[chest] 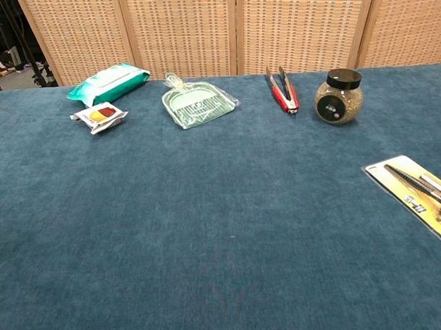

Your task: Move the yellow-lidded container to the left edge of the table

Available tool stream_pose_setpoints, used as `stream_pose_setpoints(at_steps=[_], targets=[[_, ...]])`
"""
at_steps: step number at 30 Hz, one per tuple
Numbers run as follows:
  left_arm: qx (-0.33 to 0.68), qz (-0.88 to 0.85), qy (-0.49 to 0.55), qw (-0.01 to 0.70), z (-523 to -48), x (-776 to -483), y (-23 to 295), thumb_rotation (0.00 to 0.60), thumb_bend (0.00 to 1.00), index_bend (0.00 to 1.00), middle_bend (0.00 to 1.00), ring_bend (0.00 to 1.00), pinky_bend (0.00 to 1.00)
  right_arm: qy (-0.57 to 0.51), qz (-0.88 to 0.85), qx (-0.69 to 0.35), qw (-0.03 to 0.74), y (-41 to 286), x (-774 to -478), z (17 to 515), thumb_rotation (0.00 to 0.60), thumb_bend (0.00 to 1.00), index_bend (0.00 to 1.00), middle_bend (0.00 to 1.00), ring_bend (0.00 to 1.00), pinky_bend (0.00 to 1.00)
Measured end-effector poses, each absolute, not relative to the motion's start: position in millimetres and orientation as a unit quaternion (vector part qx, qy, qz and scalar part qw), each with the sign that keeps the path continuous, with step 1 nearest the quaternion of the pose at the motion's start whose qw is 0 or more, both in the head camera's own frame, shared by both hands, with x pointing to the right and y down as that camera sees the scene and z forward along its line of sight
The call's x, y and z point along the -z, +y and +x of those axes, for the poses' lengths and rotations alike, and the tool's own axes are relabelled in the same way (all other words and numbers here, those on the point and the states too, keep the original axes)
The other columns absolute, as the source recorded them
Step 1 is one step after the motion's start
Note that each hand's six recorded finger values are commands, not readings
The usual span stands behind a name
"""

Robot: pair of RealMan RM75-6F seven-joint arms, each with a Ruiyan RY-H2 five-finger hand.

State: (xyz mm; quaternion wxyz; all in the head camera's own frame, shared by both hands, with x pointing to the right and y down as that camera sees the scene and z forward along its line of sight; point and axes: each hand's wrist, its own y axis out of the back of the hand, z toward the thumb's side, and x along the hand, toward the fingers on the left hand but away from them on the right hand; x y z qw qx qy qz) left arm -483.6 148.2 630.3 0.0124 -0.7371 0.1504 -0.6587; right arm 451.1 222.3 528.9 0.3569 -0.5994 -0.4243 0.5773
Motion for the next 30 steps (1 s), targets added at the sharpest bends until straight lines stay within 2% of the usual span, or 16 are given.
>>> stream_pose_setpoints(at_steps=[1,2,3,5,6,11,21,25,27,30], targets=[[0.664,-0.732,0.152,0.005,-485.6,-633.0,146.0,0.6,0.43,0.52,0.25,0.23,0.34,-0.425,-0.599,-0.577,0.356,222.2,-528.9,451.2,0.6,0.0,0.05,0.0,0.0,0.0],[0.668,-0.728,0.156,-0.001,-487.7,-635.5,143.4,0.6,0.41,0.46,0.15,0.14,0.26,-0.425,-0.6,-0.577,0.356,222.2,-529.0,451.3,0.6,0.0,0.05,0.0,0.0,0.0],[0.672,-0.723,0.161,-0.004,-491.2,-638.6,139.8,0.6,0.38,0.34,0.05,0.05,0.15,-0.425,-0.6,-0.578,0.355,222.2,-529.2,451.4,0.6,0.0,0.05,0.0,0.0,0.0],[0.675,-0.718,0.167,0.001,-496.6,-642.0,135.0,0.6,0.33,0.09,0.0,0.0,0.01,-0.424,-0.6,-0.578,0.355,222.1,-529.5,451.2,0.6,0.0,0.05,0.0,0.0,0.0],[0.675,-0.718,0.17,0.006,-498.2,-644.3,133.4,0.6,0.32,0.02,0.0,0.0,0.0,-0.423,-0.601,-0.578,0.355,222.2,-529.7,450.9,0.6,0.0,0.05,0.0,0.0,0.0],[0.652,-0.73,0.198,0.045,-495.6,-648.5,126.0,0.6,0.3,0.0,0.0,0.0,0.0,-0.423,-0.601,-0.579,0.355,222.6,-530.1,450.7,0.6,0.0,0.05,0.0,0.0,0.0],[0.602,-0.737,0.284,0.118,-493.2,-630.8,108.2,0.6,0.29,0.0,0.0,0.0,0.0,-0.421,-0.602,-0.579,0.354,222.7,-530.5,450.3,0.6,0.0,0.05,0.0,0.0,0.0],[0.586,-0.742,0.3,0.128,-490.6,-621.8,106.5,0.6,0.16,0.0,0.0,0.0,0.0,-0.423,-0.602,-0.578,0.353,222.3,-529.7,450.5,0.6,0.0,0.05,0.0,0.0,0.0],[0.573,-0.744,0.314,0.141,-490.5,-613.7,106.3,0.6,0.06,0.0,0.0,0.0,0.0,-0.424,-0.602,-0.577,0.353,222.0,-529.4,450.7,0.6,0.0,0.05,0.0,0.0,0.0],[0.553,-0.742,0.337,0.171,-491.3,-599.8,108.3,0.6,0.0,0.0,0.0,0.0,0.0,-0.424,-0.603,-0.575,0.355,222.1,-528.8,450.2,0.6,0.0,0.05,0.0,0.0,0.0]])
